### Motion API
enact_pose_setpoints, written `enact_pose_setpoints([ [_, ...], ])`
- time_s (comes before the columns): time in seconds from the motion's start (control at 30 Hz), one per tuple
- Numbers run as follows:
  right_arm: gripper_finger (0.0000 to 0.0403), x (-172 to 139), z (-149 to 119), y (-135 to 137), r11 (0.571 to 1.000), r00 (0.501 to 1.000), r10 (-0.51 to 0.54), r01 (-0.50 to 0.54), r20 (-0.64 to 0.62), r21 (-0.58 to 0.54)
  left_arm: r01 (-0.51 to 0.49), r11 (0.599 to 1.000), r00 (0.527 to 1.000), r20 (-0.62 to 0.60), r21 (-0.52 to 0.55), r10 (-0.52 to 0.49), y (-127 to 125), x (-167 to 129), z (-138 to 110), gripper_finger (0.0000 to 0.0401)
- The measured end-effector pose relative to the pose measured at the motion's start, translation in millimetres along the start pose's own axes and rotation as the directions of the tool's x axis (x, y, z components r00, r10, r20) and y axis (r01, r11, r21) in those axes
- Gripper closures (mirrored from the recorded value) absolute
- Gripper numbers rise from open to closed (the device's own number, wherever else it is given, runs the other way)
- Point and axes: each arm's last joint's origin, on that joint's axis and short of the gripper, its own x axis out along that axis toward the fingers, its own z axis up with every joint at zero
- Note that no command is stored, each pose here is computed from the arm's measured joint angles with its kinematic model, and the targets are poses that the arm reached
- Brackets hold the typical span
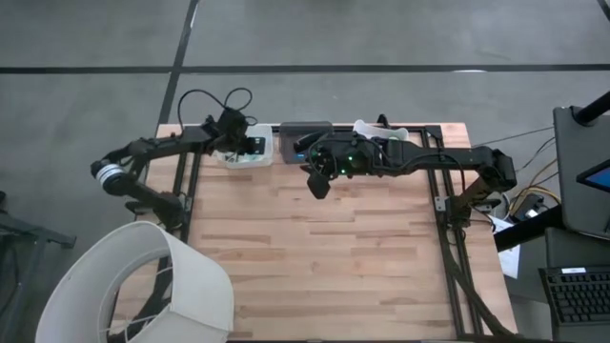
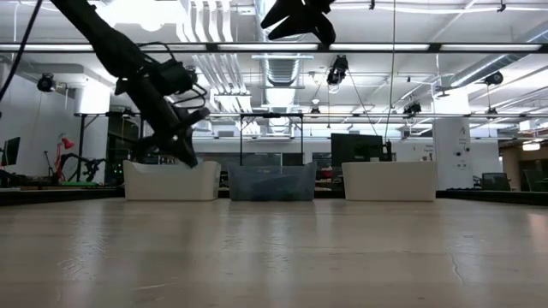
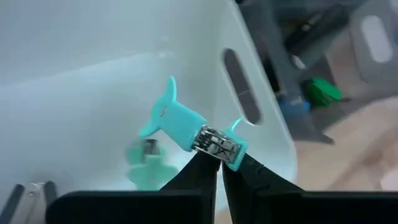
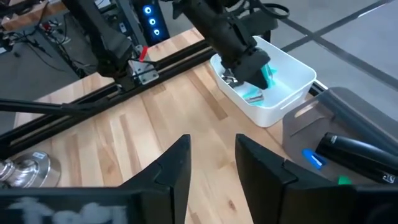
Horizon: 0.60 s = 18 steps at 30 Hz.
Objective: Pick and place Stapler, Stapler remover, tape
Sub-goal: Put the light blue staple remover into the left white bin, then return to Home Position
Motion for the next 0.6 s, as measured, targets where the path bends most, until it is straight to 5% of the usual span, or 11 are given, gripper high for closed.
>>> enact_pose_setpoints([
  [0.37, 0.0308, 1.2, -2.0, -0.6, 1.000, 1.000, -0.003, 0.003, -0.005, -0.004, -0.036, 0.999, 0.999, -0.039, -0.037, 0.035, 6.1, 9.8, -1.9, 0.0315],
  [0.6, 0.0328, 3.1, -5.8, -6.1, 0.999, 0.998, -0.048, 0.048, -0.030, 0.002, 0.123, 0.990, 0.992, -0.013, 0.070, -0.122, -12.8, -19.3, -1.7, 0.0284],
])
